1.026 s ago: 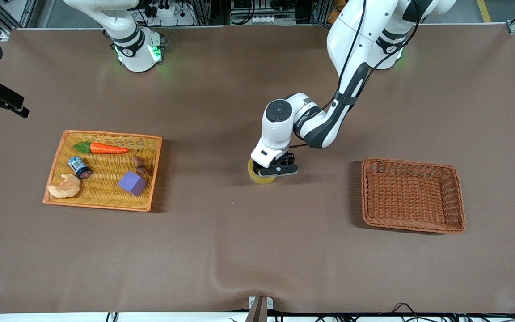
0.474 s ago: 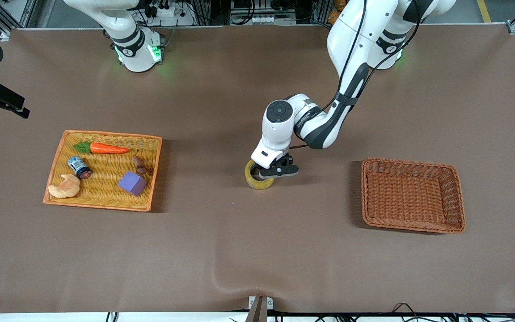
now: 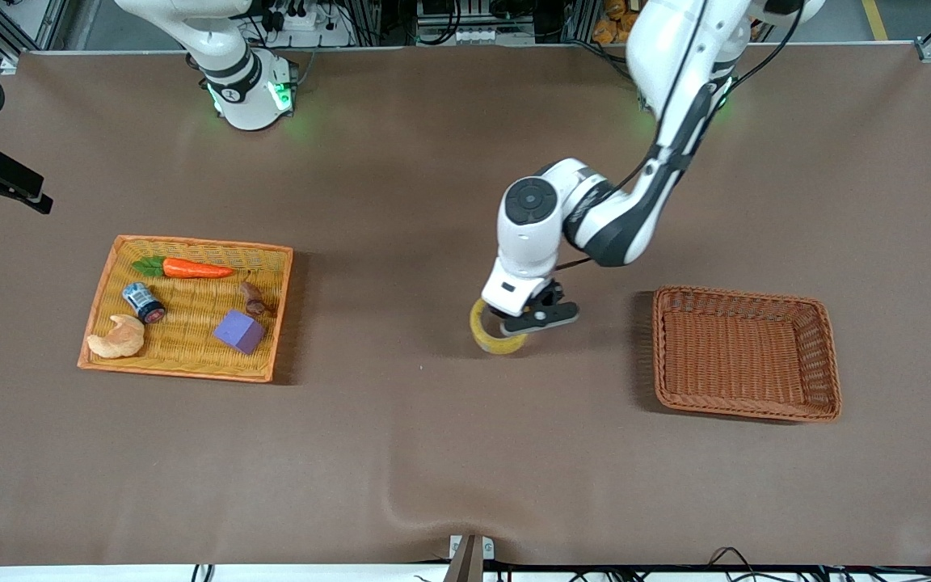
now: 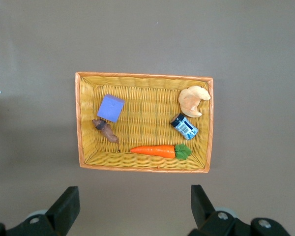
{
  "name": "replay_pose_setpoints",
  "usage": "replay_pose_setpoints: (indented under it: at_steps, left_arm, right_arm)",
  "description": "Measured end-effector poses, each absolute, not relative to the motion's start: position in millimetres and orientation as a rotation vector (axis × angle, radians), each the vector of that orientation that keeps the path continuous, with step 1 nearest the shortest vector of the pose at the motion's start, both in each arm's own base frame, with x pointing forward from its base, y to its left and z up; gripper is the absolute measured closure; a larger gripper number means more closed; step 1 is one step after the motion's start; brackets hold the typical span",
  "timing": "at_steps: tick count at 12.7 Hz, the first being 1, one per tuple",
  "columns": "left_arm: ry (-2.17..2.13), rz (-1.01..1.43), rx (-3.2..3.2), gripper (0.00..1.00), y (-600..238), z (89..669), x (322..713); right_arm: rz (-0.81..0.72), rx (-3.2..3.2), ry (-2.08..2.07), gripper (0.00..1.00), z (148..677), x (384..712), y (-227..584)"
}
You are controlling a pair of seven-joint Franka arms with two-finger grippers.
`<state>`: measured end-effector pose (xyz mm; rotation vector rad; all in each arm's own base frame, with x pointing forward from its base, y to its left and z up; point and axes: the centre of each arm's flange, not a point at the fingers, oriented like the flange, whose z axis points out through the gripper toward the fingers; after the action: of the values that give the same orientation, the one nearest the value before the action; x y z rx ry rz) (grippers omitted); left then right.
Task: Transfer tape with both arms
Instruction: 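Lift the tape roll with the left gripper and carry it to the basket, then lower the tape roll into the brown basket and open the left gripper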
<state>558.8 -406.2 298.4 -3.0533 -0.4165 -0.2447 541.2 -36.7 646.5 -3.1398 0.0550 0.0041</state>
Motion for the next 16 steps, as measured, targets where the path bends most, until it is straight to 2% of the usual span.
replay_pose_setpoints:
  at_steps: [3,7,12,16]
  left_arm:
    - [-0.513,-0.212,-2.984,0.78,-323.6,338.9,598.5]
    - [-0.423,-0.070,-2.922,0.78,-224.1,352.5,623.9]
    - [-0.426,0.029,-2.899,0.78,-116.3,357.1,620.5]
    - [-0.554,0.035,-2.901,0.78,-56.3,327.6,617.7]
  right_arm:
    - [-0.002,-3.140,0.056,0.00,648.4,541.2,-36.6]
    - [-0.003,-3.140,0.054,0.00,648.7,541.4,-35.8]
    - [0.000,-3.140,0.052,0.00,647.8,541.8,-34.9]
    - [0.003,-3.140,0.052,0.00,647.3,542.1,-34.9]
